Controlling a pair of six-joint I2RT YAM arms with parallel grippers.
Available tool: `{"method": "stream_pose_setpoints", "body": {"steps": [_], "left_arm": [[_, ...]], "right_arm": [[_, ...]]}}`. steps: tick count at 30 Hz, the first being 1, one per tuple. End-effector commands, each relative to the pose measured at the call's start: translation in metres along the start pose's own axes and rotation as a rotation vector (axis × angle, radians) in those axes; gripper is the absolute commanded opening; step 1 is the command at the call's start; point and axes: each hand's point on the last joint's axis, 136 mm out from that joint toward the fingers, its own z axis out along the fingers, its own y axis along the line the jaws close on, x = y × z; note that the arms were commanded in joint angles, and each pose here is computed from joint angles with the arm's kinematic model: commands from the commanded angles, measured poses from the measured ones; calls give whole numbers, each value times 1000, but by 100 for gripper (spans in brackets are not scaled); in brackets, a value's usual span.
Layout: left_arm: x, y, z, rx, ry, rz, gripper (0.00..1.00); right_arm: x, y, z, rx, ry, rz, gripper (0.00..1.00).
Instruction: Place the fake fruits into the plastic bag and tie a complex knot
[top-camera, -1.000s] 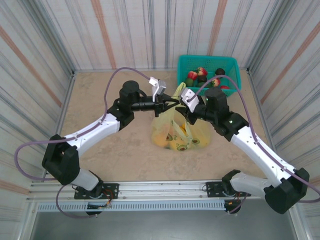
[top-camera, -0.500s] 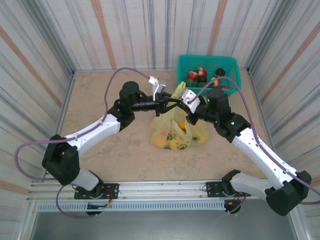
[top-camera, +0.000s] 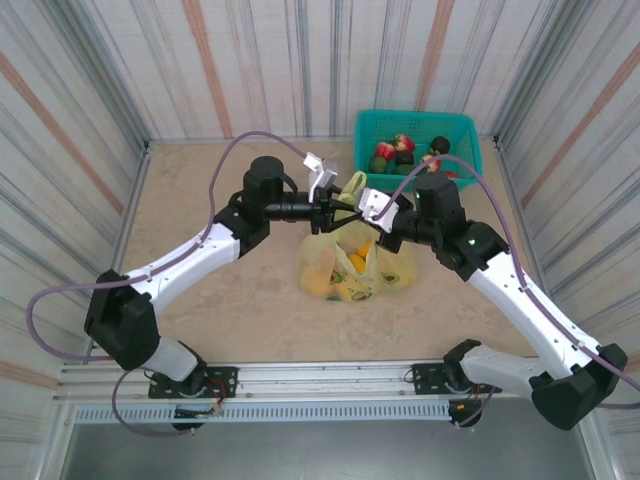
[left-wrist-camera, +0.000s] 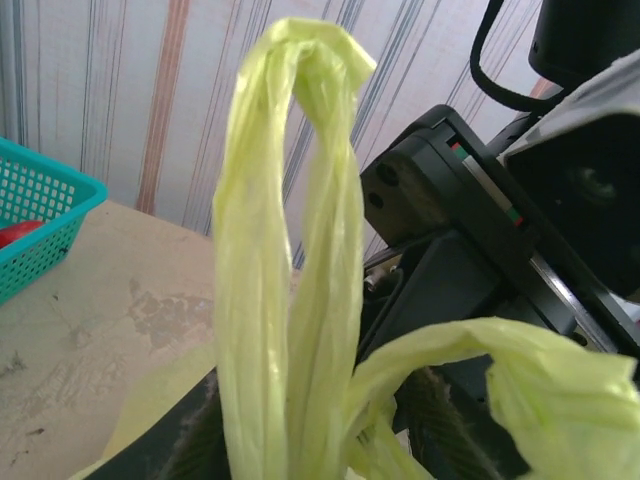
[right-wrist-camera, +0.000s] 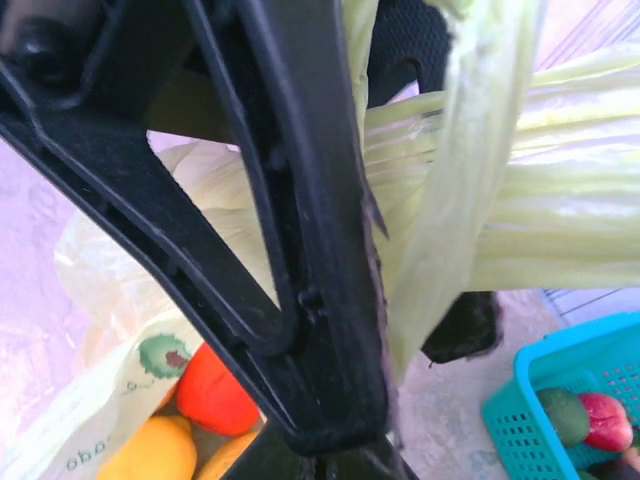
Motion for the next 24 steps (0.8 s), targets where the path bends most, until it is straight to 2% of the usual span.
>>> {"method": "stream_pose_setpoints", "body": {"steps": [1, 6, 14, 24], "left_arm": [[-8, -10, -4, 21, 4, 25, 51], [-7, -6, -10, -2, -16, 3, 58], [1, -3, -15, -32, -30, -28, 57], [-6, -7, -13, 15, -32, 18, 18]], "right_arm": [[-2, 1, -1, -14, 20, -74, 0], [0, 4, 8, -31, 48, -75, 0], [-3, 2, 14, -26, 51, -86, 0], [-5, -1, 12, -21, 54, -102, 0]]}}
